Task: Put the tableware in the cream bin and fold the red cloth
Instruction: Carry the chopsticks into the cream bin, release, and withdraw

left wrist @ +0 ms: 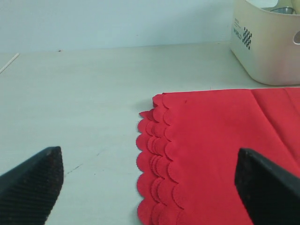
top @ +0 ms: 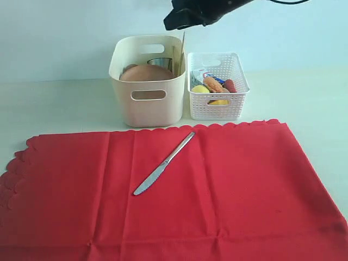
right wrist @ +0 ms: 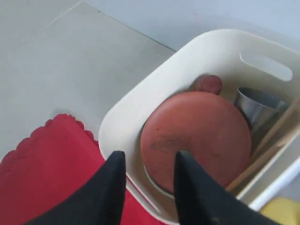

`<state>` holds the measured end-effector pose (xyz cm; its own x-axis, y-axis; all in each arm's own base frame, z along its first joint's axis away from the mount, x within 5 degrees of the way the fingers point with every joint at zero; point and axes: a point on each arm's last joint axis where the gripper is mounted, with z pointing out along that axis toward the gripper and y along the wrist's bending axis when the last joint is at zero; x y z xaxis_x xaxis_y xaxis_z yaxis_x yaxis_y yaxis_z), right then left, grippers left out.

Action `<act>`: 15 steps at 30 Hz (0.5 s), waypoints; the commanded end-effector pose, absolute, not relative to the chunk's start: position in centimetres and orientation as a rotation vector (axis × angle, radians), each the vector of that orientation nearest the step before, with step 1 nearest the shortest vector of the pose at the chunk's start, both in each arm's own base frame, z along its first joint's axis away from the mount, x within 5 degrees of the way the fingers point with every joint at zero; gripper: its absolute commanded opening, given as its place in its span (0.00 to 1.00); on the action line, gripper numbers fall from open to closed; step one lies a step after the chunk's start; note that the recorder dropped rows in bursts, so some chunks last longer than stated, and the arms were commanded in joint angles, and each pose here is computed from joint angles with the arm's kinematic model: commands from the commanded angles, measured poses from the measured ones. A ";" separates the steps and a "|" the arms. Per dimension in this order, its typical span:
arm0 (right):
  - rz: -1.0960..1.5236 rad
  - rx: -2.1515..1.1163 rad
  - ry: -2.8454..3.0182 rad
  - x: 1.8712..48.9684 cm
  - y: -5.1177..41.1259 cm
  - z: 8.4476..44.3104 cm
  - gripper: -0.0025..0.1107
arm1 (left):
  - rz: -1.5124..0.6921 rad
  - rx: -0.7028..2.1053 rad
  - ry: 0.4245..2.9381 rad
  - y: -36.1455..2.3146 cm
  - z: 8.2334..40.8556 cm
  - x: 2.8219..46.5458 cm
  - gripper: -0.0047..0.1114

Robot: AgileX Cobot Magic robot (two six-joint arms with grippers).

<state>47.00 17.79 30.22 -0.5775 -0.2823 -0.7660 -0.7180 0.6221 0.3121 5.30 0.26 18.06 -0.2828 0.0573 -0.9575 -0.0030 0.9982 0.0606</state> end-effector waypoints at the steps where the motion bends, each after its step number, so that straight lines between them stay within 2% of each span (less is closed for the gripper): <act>1: 0.781 -0.735 2.265 45.2 16.9 32.8 0.20 | 0.062 0.039 1.845 0.3 18.1 5.3 0.85; 5: 0.793 -0.817 2.328 43.9 16.7 33.3 0.02 | 0.062 0.039 1.845 0.3 18.1 5.3 0.85; 15: 0.808 -0.771 2.440 41.3 15.9 30.9 0.02 | 0.062 0.039 1.845 0.3 18.1 5.3 0.85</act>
<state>42.34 16.28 30.62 -0.7508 -0.3622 -0.5524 -0.6232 0.6656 0.4106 5.30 0.26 18.06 -0.2828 0.0573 -0.9575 -0.0030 0.9982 0.0606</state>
